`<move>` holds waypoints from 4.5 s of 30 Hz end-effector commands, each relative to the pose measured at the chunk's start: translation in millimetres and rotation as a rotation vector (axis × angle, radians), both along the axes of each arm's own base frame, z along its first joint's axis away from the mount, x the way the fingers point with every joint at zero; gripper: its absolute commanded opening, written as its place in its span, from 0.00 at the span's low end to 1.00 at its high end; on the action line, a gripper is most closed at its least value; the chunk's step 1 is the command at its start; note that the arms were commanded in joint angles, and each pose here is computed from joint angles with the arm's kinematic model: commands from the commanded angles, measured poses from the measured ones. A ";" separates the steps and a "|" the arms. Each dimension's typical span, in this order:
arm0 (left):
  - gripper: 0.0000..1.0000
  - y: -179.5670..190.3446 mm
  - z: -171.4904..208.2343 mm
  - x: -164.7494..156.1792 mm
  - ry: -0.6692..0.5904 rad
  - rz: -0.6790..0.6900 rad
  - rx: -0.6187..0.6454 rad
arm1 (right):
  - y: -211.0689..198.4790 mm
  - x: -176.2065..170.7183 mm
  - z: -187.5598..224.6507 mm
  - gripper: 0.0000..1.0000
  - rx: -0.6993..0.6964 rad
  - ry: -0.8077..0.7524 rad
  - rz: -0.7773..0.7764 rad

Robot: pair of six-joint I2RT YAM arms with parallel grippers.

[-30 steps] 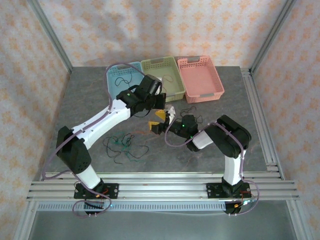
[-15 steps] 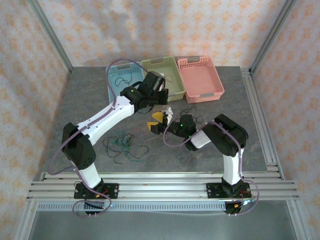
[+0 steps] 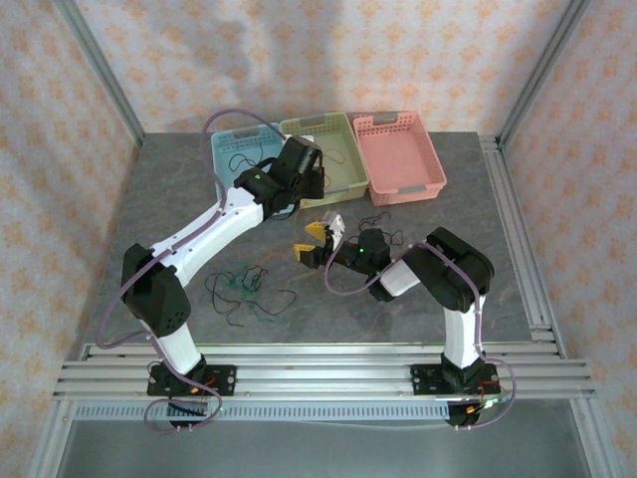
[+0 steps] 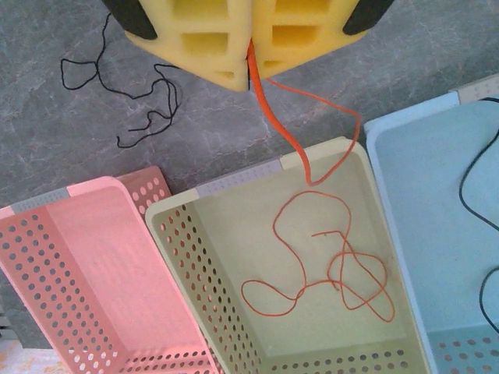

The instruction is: Untangle the cables

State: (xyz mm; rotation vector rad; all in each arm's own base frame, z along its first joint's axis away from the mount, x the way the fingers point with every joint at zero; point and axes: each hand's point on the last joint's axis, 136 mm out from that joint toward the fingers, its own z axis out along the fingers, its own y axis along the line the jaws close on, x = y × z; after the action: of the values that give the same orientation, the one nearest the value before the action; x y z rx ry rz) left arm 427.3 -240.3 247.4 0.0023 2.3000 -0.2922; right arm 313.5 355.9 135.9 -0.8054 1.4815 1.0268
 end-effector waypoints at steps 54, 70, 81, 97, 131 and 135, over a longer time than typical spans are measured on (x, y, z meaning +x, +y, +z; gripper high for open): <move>0.00 -26.6 19.3 -19.6 -0.059 -0.008 -0.075 | -7.1 11.0 8.4 0.12 -0.027 -0.081 -0.121; 0.95 45.8 -17.7 -18.1 -0.012 0.195 0.135 | -66.0 54.5 17.4 0.00 0.043 -0.015 -0.427; 0.87 78.3 -105.4 -69.0 0.249 0.161 0.198 | -96.7 72.0 15.3 0.00 0.066 0.023 -0.566; 0.60 86.9 -194.2 -57.0 0.541 0.221 0.155 | -95.8 71.5 13.4 0.00 0.065 0.028 -0.556; 0.63 90.8 -137.0 -78.5 0.352 0.216 -0.015 | -93.8 71.6 12.4 0.00 0.059 0.024 -0.547; 0.70 82.2 -140.2 -93.2 0.369 0.199 -0.017 | -94.1 71.4 11.9 0.00 0.058 0.025 -0.548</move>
State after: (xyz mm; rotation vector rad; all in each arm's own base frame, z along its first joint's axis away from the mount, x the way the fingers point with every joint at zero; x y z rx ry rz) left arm 345.0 -149.0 113.0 -0.3246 2.6109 -0.2054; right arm 384.7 263.3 128.1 -0.3245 1.6274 0.6403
